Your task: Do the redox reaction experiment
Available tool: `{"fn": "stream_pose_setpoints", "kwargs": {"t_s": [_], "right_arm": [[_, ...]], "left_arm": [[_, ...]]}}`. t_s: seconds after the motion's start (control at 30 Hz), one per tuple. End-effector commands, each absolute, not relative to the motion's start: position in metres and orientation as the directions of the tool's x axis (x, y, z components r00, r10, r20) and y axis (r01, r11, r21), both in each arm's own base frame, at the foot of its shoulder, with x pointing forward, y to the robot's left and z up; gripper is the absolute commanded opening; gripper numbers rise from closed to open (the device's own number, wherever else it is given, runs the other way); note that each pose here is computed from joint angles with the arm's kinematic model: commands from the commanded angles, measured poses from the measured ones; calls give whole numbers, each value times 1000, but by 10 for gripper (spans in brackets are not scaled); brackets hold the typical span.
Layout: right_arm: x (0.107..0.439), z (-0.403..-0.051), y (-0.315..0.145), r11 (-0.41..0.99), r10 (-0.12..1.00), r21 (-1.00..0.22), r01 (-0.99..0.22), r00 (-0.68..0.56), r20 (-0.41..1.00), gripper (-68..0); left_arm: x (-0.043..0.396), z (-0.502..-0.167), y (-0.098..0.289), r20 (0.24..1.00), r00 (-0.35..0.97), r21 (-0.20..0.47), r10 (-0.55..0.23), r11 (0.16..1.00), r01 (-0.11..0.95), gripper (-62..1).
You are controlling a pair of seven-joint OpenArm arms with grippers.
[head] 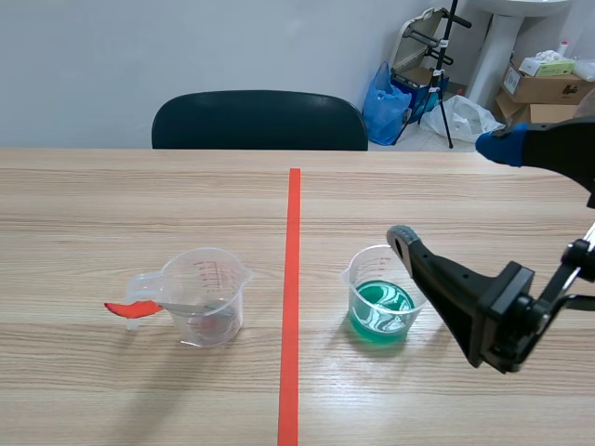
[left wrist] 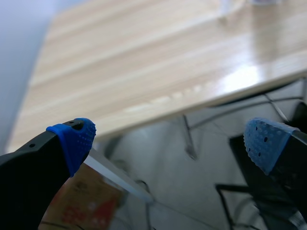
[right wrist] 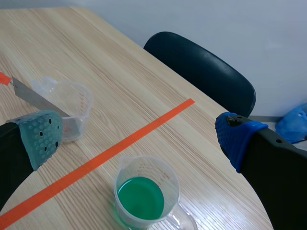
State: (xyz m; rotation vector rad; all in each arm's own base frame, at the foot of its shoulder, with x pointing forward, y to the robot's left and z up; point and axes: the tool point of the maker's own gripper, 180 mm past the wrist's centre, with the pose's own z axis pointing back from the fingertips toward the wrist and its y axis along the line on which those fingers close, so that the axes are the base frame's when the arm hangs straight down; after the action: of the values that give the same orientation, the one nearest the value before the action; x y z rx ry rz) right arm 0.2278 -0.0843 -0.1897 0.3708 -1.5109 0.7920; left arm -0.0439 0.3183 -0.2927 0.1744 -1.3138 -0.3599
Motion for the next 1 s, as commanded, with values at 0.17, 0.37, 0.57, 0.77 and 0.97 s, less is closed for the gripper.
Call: {"fn": "stream_pose_setpoints", "kwargs": {"t_s": [0.17, 0.37, 0.57, 0.77, 0.97], "right_arm": [[229, -172, -101, 763, 220, -251, -596, -125, 967, 4], [235, -168, -119, 796, 232, -248, -553, -101, 967, 4], [237, -169, -123, 801, 241, -251, -544, -91, 966, 4], [237, -172, -124, 801, 248, -249, -545, -77, 966, 4], [237, -172, -124, 801, 249, -249, -545, -74, 966, 4]], "left_arm": [[-18, -263, 292, 916, 4, 398, -402, 910, 118, 14], [2, -270, 260, 907, 16, 414, -421, 897, 153, 14], [21, -274, 234, 899, 47, 425, -436, 892, 154, 14], [43, -282, 229, 877, 99, 458, -470, 881, 117, 14], [64, -292, 247, 839, 182, 510, -513, 858, 64, 14]]}}
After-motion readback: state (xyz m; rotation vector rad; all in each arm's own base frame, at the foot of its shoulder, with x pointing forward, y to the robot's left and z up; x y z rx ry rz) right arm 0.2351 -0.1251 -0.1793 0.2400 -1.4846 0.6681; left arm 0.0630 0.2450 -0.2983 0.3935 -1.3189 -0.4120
